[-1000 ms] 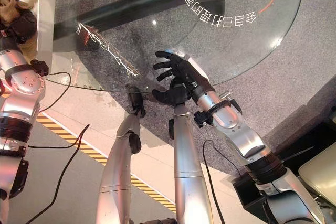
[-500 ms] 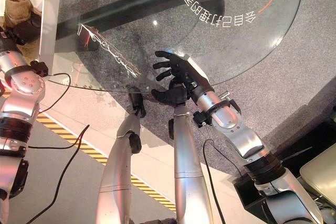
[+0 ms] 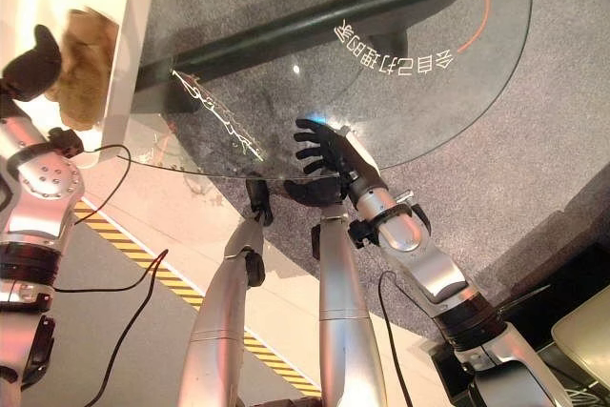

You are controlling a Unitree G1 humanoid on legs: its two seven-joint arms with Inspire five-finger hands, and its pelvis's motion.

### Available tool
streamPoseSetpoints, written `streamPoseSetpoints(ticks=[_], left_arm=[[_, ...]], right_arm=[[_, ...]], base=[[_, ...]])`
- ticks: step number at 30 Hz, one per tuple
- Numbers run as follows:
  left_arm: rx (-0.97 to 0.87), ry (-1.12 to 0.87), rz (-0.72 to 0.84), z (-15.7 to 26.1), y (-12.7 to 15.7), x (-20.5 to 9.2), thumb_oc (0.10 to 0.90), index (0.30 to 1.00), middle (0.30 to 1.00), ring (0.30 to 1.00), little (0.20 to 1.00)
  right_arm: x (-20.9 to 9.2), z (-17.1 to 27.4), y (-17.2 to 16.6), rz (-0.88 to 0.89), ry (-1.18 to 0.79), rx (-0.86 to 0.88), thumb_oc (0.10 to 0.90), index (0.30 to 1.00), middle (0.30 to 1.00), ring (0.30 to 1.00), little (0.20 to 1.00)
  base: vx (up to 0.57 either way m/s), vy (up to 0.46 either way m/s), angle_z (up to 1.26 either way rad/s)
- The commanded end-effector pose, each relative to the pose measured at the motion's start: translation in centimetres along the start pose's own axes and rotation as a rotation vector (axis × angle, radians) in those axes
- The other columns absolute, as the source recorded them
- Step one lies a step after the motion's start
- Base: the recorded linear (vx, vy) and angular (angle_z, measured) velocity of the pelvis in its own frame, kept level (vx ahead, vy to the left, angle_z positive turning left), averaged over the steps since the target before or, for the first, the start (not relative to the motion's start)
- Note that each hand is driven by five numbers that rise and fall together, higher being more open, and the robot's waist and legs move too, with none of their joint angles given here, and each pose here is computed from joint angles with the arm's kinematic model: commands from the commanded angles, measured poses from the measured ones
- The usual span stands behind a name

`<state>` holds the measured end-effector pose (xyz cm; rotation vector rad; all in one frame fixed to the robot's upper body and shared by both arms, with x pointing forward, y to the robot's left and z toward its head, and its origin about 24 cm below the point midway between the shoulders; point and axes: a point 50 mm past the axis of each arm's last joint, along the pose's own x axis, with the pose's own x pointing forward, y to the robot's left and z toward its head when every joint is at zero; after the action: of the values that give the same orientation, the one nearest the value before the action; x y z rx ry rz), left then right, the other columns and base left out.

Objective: Wipe the table with a cloth and put it in the basket.

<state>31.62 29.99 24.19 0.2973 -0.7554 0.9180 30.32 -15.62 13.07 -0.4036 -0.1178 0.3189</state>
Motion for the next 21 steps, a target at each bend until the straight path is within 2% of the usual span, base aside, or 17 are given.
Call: streamPoseSetpoints(ticks=[1, 11, 13, 14, 16, 18, 21], left_arm=[[-0.115, -0.084, 0.162, 1.9, 3.1, 2.6, 0.800, 0.900, 0.900, 0.900, 0.900], [-0.196, 0.000, -0.061, 0.4, 3.5, 1.8, 0.800, 0.900, 0.900, 0.900, 0.900], [-0.239, 0.063, -0.150, -1.0, 3.1, -0.2, 0.800, 0.900, 0.900, 0.900, 0.900], [-0.264, 0.138, -0.242, -2.3, 2.4, -2.2, 0.800, 0.900, 0.900, 0.900, 0.900], [-0.274, 0.210, -0.326, -3.5, 1.7, -4.5, 0.800, 0.900, 0.900, 0.900, 0.900], [-0.266, 0.333, -0.447, -5.3, 1.1, -9.1, 0.800, 0.900, 0.900, 0.900, 0.900], [-0.240, 0.592, -0.600, -8.7, 2.0, -16.3, 0.800, 0.900, 0.900, 0.900, 0.900]], right_arm=[[-0.7, -0.3, -0.2, -0.030, -0.018, -0.019, 0.800, 0.900, 0.900, 0.900, 0.900], [-2.2, -1.6, 0.8, -0.007, -0.038, 0.016, 0.800, 0.900, 0.900, 0.900, 0.900], [-2.7, -2.4, 1.1, -0.007, -0.034, 0.050, 0.800, 0.900, 0.900, 0.900, 0.900], [-2.9, -3.2, 1.5, -0.010, -0.023, 0.070, 0.800, 0.900, 0.900, 0.900, 0.900], [-3.3, -4.1, 1.9, -0.015, -0.001, 0.069, 0.800, 0.900, 0.900, 0.900, 0.900], [-4.1, -5.7, 2.6, -0.014, 0.056, 0.128, 0.800, 0.900, 0.900, 0.900, 0.900], [-5.8, -9.7, 3.8, -0.013, 0.210, 0.217, 0.800, 0.900, 0.900, 0.900, 0.900]], base=[[-0.07, -0.032, -0.02], [-0.11, -0.094, -0.01], [-0.15, -0.214, -0.04], [-0.15, -0.204, 0.02], [-0.15, -0.214, 0.05], [-0.12, -0.233, -0.01], [-0.10, -0.211, -0.08]])
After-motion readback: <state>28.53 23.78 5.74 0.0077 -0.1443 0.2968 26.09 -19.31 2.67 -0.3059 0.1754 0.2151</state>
